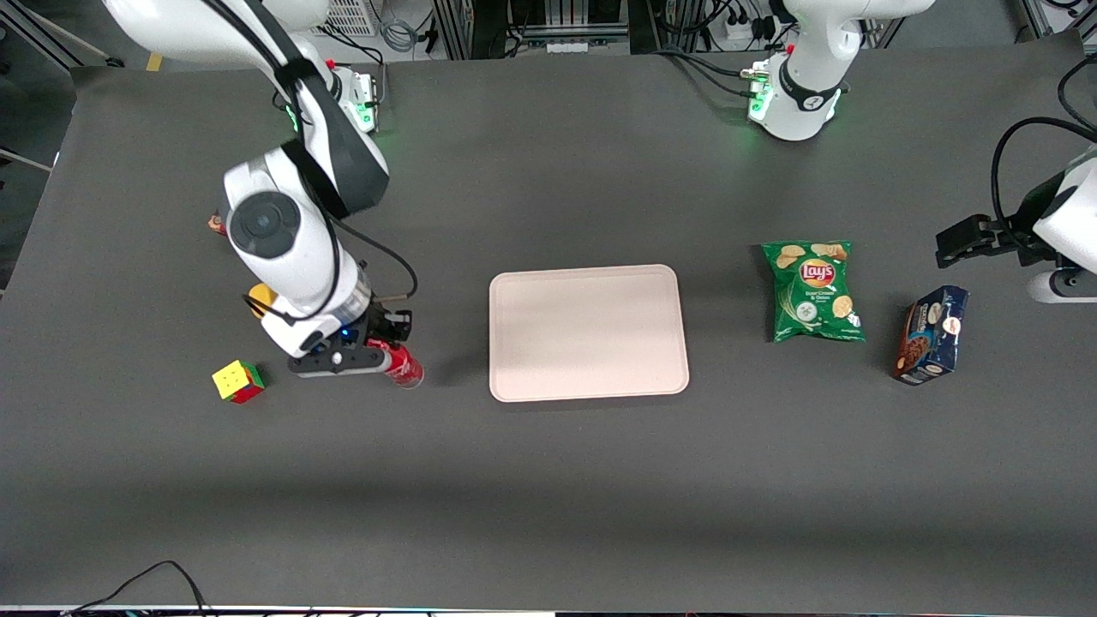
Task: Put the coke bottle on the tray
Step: 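Lift the bottle with the right gripper and carry it onto the tray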
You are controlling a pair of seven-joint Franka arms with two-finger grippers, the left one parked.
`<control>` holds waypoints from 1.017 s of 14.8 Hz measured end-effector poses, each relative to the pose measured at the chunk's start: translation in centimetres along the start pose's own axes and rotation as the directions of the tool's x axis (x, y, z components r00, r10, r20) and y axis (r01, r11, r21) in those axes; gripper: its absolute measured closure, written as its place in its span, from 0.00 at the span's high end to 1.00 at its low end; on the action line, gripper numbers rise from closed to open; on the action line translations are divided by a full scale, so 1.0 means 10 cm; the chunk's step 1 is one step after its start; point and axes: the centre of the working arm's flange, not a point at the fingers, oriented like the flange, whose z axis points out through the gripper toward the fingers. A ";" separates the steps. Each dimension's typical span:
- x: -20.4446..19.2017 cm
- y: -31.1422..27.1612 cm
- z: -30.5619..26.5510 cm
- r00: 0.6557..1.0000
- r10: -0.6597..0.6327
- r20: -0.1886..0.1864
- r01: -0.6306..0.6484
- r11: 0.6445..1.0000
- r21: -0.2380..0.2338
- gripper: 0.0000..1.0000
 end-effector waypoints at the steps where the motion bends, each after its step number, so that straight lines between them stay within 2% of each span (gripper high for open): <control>1: -0.05 -0.02 -0.21 1.000 -0.006 -0.002 0.006 1.000 -0.007 0.35; 4: -0.24 -0.19 -0.85 0.999 -0.038 -0.006 0.038 0.999 -0.020 0.35; 6: -0.34 -0.35 -1.21 0.998 -0.064 -0.023 0.063 0.998 -0.014 0.35; 7: -0.37 -0.43 -1.35 0.997 -0.071 -0.031 0.071 0.997 0.000 0.35; 9: -0.41 -0.56 -1.56 0.997 -0.066 -0.036 0.068 0.996 0.057 0.35; 11: -0.45 -0.67 -1.66 0.998 -0.060 -0.029 0.063 0.993 0.101 0.35; 15: -0.59 -1.25 -1.49 1.000 -0.009 0.017 0.007 0.992 0.124 0.35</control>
